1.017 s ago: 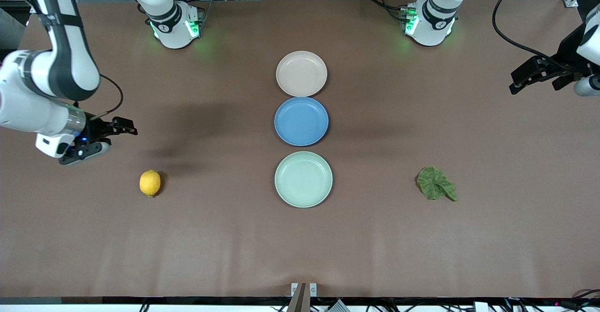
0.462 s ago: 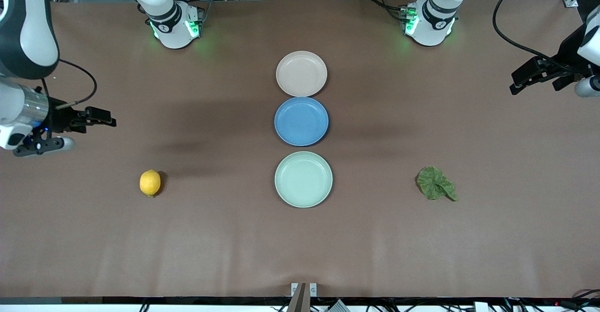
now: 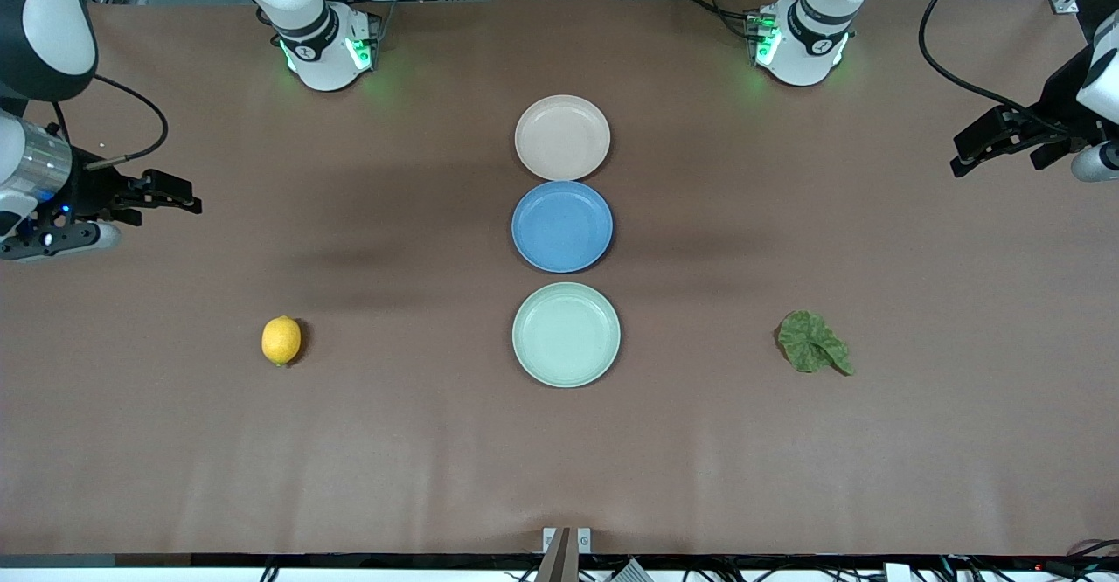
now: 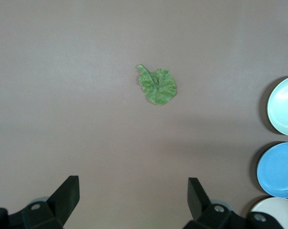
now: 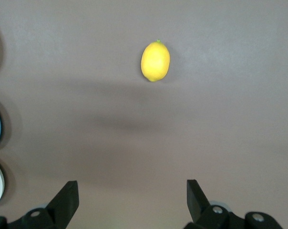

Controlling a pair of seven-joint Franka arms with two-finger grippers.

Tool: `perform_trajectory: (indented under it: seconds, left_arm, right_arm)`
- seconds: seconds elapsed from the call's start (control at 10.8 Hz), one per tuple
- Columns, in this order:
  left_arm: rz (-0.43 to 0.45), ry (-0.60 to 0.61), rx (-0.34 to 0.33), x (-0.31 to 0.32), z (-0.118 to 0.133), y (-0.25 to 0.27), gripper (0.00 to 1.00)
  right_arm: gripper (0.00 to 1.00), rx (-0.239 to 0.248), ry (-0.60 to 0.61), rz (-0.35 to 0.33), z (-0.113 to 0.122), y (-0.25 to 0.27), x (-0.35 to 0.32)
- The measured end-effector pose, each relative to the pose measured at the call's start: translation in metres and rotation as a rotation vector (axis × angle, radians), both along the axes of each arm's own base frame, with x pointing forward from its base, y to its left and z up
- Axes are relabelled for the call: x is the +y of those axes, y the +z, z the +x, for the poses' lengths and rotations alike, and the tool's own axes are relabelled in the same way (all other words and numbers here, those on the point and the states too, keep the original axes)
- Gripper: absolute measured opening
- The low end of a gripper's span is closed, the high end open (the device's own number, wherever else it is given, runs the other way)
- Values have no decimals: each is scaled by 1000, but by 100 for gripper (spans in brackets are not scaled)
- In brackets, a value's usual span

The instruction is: Pick lemon and lettuce from plates

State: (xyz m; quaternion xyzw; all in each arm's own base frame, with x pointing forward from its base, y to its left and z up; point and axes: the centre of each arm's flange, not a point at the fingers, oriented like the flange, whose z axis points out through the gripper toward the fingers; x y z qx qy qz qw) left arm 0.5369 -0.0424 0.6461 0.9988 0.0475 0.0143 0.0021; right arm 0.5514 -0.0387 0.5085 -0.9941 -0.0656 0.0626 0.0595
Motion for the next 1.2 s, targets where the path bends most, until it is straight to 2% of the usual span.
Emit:
perform_trajectory:
  seconds: [0.28,0.55,0.83,1.11,1.2]
  left_arm:
    - [0,0,0,0,0,0,100]
    - [0,0,1,0,0,0,100]
    - [-1,0,1,0,0,0,100]
    - [-6,0,2,0,0,0,100]
    - [-24,1,3,-2,0,0,100]
  right_arm:
    - [100,-61,-92,-16,5,34,-1]
    - [100,-82,-135,-21,4,75,-2]
    - [100,-52,-213,-34,-5,112,-1]
    - [100,-43,-217,-42,-9,123,1]
    - [100,-37,-215,-64,-10,123,0]
